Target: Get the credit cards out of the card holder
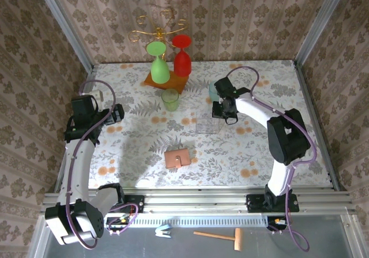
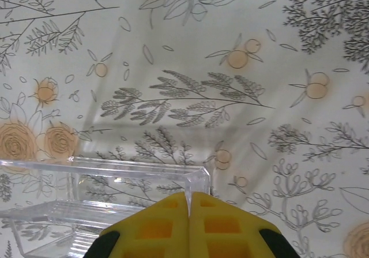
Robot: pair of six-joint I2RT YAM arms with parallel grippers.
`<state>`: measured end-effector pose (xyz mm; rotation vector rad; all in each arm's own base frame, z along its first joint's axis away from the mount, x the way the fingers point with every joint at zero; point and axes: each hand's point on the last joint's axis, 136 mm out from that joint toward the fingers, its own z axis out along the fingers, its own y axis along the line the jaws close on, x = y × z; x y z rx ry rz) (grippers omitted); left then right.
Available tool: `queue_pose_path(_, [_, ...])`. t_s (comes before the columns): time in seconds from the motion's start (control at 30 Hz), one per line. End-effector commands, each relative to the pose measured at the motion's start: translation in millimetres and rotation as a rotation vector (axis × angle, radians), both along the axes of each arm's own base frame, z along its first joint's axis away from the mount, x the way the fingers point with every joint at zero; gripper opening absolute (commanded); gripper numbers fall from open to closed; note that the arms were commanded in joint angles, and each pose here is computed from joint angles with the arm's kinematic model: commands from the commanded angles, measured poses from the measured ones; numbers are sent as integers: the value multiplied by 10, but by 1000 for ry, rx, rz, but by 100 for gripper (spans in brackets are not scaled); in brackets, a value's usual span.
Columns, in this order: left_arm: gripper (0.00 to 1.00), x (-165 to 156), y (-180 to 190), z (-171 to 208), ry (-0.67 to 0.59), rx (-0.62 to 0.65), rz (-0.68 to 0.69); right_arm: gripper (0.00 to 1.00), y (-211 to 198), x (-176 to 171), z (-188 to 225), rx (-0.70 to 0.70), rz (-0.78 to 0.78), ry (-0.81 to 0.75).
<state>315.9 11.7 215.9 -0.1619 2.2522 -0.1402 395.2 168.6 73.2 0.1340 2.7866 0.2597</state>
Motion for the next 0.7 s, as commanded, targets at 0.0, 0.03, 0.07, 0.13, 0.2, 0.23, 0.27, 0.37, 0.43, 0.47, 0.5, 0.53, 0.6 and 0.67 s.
queue_pose_path(0.0, [100,2,-8,-35,2,-29,6,3,43,62,1,-5,-47,-1])
queue_pose_path(0.03, [100,4,-7,-31,1,-29,6,3,50,59,-10,-4,-47,2])
queue_pose_path(0.07, [100,6,-5,-35,2,-29,6,3,69,63,-16,-3,-42,1])
queue_pose_path(0.13, [100,6,-8,-36,2,-29,5,4,85,57,-32,-3,-38,4])
queue_pose_path(0.2, [100,4,-6,-38,3,-29,6,5,90,60,-34,-1,-37,2])
queue_pose_path(0.23, [100,4,-8,-38,3,-29,5,6,93,61,-31,-2,-36,0])
queue_pose_path(0.27, [100,4,-7,-38,3,-29,6,7,98,64,-29,0,-35,1])
queue_pose_path(0.37, [100,4,-11,-38,3,-30,4,11,111,64,-12,0,-27,0])
queue_pose_path(0.43, [100,5,-10,-42,5,-30,4,12,109,64,10,1,-26,-3])
queue_pose_path(0.47, [100,7,-11,-45,5,-31,4,12,109,64,22,2,-26,-5])
queue_pose_path(0.5, [100,6,-14,-46,5,-31,3,13,112,67,39,3,-24,-9])
queue_pose_path(0.53, [100,7,-11,-47,6,-32,3,13,114,67,51,4,-22,-12])
queue_pose_path(0.6, [100,9,-22,-53,8,-35,-1,13,120,73,82,6,-18,-20])
queue_pose_path(0.67, [100,12,-26,-55,8,-38,-3,13,126,80,98,10,-11,-26])
